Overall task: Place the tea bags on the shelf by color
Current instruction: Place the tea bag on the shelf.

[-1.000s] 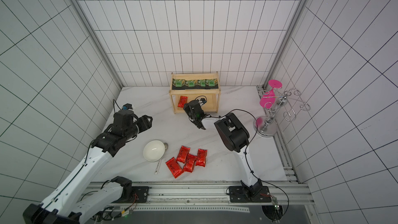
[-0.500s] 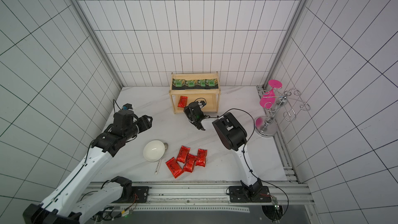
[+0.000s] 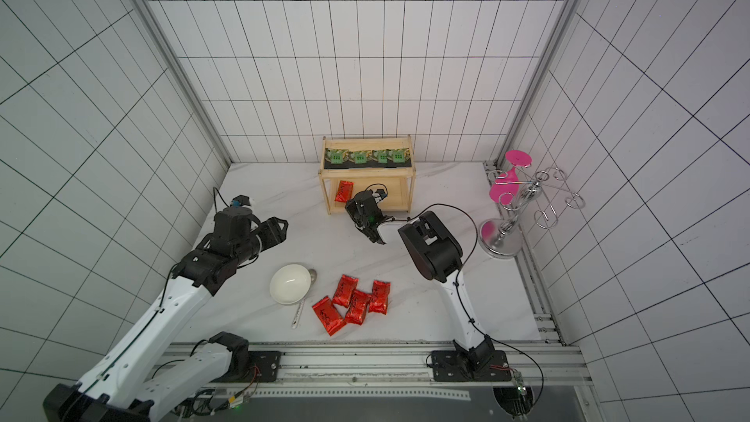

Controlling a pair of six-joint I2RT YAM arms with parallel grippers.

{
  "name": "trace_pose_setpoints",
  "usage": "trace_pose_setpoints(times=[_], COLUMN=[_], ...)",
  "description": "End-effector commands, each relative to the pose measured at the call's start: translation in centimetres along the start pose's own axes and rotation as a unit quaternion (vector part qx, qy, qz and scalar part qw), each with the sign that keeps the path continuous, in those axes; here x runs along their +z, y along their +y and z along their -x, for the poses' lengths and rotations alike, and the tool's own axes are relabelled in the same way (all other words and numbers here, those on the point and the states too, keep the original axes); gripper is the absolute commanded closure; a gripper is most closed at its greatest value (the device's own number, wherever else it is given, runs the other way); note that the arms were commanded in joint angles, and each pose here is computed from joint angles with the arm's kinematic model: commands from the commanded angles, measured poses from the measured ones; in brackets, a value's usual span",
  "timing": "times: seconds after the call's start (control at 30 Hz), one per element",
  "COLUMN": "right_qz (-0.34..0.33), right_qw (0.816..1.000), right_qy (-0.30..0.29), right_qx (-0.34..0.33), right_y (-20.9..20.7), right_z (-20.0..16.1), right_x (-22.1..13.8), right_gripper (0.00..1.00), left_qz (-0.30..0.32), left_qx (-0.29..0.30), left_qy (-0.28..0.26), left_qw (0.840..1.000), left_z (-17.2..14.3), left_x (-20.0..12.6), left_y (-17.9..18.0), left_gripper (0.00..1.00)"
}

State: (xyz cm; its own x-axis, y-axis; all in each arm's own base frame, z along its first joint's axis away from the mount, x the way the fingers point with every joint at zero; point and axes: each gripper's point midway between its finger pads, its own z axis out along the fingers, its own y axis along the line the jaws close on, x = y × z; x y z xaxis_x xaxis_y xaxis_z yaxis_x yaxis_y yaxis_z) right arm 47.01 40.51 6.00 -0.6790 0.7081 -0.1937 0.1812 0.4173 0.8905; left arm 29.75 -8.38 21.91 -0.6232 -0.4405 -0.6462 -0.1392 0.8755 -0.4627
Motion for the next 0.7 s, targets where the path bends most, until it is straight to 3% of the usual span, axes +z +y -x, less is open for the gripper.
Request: trace_pose_setpoints(times=[0.0, 0.5, 0.67], right_qz=[-0.005, -0.001, 0.001], right_qw=[1.0, 1.0, 1.0], right_qy=[-0.007, -0.01, -0.008], right_qx=[-0.001, 0.006, 0.008], right_y=[-0.3, -0.2, -0.1], right_z=[0.6, 1.3, 1.5], right_x=[0.8, 1.7, 1.9], right_gripper=[0.8, 0.81, 0.86], left_qz=[-0.003, -0.001, 0.001], left_qx=[0.003, 0.006, 0.006], left_qy=[-0.006, -0.006, -0.008], left_qw=[1.0, 1.0, 1.0], left_z=[0.2, 0.1, 0.2], left_x=[0.0, 0.0, 0.0], left_y=[0.0, 0.1, 0.2], left_gripper=[0.34, 0.35, 0.35])
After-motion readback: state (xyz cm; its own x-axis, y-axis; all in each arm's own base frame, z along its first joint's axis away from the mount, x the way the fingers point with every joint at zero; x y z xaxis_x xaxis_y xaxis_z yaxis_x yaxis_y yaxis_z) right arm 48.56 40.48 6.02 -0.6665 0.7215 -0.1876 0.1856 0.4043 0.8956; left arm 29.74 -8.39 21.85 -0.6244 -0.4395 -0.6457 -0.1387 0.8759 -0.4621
